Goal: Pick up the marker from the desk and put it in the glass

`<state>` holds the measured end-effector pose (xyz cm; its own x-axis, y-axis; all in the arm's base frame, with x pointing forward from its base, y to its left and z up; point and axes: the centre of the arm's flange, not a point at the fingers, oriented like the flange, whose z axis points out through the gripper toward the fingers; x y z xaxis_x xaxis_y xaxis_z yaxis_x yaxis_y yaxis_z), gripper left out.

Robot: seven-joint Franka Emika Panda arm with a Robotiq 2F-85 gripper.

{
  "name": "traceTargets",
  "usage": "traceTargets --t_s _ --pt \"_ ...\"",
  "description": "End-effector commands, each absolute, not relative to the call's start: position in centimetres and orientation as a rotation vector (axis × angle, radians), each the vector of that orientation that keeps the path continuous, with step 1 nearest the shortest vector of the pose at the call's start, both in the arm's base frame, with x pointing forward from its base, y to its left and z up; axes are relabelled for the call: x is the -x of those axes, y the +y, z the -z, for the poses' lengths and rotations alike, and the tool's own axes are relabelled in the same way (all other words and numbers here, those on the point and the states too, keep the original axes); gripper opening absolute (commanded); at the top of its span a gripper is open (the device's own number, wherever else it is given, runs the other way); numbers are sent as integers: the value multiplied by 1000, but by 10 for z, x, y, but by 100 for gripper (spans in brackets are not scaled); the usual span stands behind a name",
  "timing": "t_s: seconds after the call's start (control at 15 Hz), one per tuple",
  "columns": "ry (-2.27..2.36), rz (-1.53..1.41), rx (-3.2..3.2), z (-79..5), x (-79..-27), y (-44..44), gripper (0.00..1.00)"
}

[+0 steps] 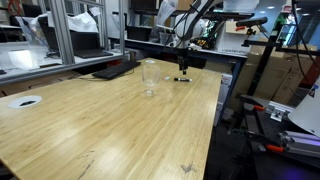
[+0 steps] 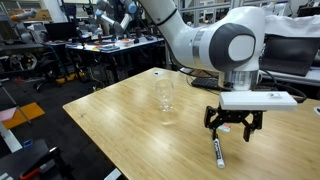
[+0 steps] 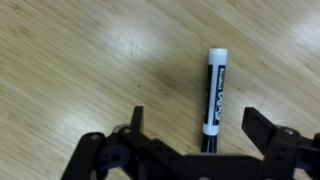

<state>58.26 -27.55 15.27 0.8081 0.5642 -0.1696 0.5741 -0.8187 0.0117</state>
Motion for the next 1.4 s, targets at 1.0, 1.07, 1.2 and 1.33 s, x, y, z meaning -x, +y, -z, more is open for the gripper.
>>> traceTargets --t_s 1.0,1.07,1.2,1.33 --pt "1043 630 -2890 -100 -616 -234 100" --pt "1044 633 -2877 -100 -615 -233 75" --pt "1034 636 -2863 -102 -617 -233 67" --pt "1013 631 -2857 -103 -618 -234 53"
